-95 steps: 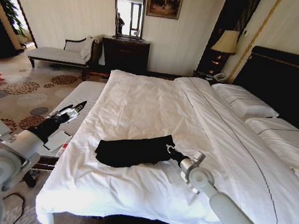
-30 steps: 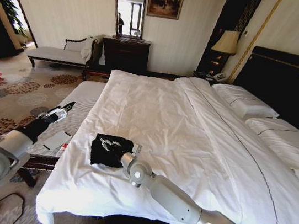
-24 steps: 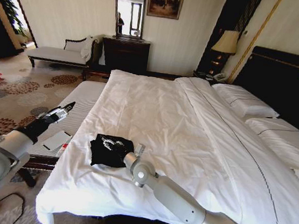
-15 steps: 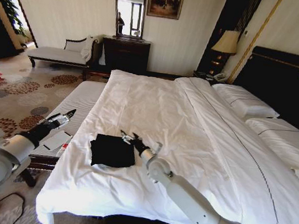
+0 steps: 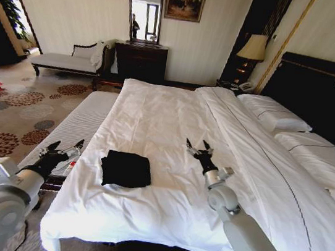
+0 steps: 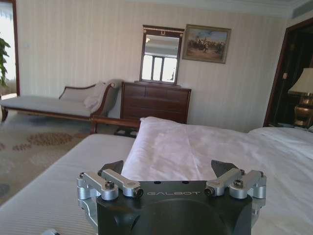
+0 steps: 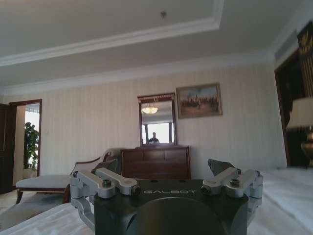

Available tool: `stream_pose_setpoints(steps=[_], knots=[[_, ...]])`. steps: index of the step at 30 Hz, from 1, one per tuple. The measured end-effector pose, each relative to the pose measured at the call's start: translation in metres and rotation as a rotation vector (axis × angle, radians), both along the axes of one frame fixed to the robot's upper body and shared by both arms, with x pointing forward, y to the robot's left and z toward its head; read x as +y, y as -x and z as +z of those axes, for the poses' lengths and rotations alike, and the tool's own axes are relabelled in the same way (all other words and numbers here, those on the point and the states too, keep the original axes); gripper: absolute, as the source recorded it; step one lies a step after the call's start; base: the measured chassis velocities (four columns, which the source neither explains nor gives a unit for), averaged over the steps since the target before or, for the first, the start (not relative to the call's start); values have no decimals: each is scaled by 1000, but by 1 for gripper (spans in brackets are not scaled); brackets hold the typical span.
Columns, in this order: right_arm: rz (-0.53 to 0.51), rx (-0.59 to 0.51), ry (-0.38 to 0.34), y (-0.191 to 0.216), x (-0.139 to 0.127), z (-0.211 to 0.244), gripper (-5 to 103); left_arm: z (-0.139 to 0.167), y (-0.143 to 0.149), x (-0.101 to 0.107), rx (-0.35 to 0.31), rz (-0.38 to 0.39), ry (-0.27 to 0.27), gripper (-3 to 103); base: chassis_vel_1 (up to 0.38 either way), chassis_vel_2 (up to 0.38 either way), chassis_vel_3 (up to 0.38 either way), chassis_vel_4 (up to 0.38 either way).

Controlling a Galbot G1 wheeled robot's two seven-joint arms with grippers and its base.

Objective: Fold the clothes on the bed.

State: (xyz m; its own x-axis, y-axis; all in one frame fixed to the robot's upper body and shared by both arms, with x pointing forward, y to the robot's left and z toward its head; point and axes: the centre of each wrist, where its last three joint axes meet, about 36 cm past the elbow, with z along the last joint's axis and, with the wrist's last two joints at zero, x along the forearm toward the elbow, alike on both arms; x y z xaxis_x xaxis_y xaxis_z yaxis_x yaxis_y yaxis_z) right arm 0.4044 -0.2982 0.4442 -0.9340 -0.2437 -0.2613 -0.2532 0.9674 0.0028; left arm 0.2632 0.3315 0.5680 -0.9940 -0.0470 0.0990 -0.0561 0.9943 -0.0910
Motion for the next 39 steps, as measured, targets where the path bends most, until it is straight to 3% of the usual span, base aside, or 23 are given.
stream_pose_setpoints(steps=[3, 5, 8, 10, 11, 16, 22, 27, 39], knots=[[-1, -62, 29, 40, -3, 8, 100, -21, 6, -6, -67, 15, -111, 100, 0, 0, 0, 0], [-10, -71, 25, 47, -2, 10, 100, -27, 8, -9, -72, 15, -117, 100, 0, 0, 0, 0], [-138, -68, 17, 84, 8, 20, 100, -50, 14, -26, -72, -10, -69, 100, 0, 0, 0, 0], [-158, -66, 21, 89, 9, 20, 100, -53, 14, -30, -77, -20, -62, 100, 0, 0, 0, 0], [-215, -65, 41, 102, 6, 19, 100, -60, 13, -39, -104, -42, -74, 100, 0, 0, 0, 0], [-300, -51, 107, 128, -8, 23, 100, -72, 11, -57, -168, -106, -89, 100, 0, 0, 0, 0], [-327, -54, 124, 132, -17, 27, 100, -81, 11, -69, -180, -98, -64, 100, 0, 0, 0, 0], [-332, -60, 94, 128, -12, 25, 100, -85, 13, -64, -190, -61, -103, 100, 0, 0, 0, 0], [-299, -60, 84, 124, -3, 20, 100, -88, 20, -60, -144, -56, -97, 100, 0, 0, 0, 0]])
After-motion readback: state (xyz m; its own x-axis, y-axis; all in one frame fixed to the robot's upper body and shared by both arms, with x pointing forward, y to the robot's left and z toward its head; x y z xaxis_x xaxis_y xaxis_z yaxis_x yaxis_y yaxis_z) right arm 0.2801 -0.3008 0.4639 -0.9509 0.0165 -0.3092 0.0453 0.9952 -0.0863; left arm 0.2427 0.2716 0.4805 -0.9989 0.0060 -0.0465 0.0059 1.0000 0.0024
